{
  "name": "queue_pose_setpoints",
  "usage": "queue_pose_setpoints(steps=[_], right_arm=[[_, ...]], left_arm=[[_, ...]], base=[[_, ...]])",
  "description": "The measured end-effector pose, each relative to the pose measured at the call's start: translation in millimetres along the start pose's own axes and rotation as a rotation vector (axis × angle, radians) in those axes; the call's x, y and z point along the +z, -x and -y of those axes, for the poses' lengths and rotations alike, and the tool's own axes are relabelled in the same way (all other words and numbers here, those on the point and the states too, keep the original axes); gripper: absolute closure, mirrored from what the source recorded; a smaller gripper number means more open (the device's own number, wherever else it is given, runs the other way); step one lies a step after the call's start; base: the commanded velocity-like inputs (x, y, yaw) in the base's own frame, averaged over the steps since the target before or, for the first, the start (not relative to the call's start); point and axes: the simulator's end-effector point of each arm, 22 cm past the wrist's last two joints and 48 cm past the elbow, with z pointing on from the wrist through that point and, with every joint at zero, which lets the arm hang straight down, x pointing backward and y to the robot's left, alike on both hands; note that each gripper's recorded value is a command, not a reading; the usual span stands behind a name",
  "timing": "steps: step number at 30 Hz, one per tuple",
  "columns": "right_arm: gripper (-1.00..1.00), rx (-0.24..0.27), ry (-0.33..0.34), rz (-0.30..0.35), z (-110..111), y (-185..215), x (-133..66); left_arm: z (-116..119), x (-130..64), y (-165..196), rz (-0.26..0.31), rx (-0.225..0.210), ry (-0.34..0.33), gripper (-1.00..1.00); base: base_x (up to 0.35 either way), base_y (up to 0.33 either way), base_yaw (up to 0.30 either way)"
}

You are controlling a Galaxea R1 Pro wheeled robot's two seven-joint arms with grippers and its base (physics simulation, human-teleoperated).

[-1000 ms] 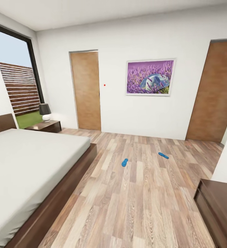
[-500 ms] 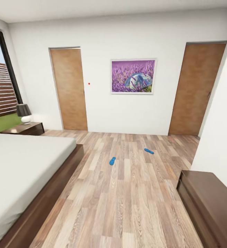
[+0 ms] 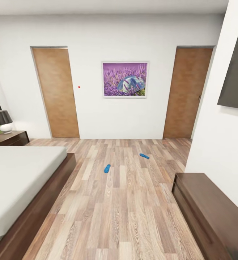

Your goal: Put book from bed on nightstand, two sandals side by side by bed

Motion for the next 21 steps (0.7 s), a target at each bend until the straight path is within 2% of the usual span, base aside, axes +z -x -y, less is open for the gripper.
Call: queue_pose_setpoints(steps=[21], right_arm=[[-1.00, 0.002, -0.002, -0.009, 0.5, -3.9, 0.4]], left_arm=[[-0.4, 0.2, -4.4, -0.010, 0.000, 0.001, -1.00]], base=[[0.000, 0.000, -0.006]])
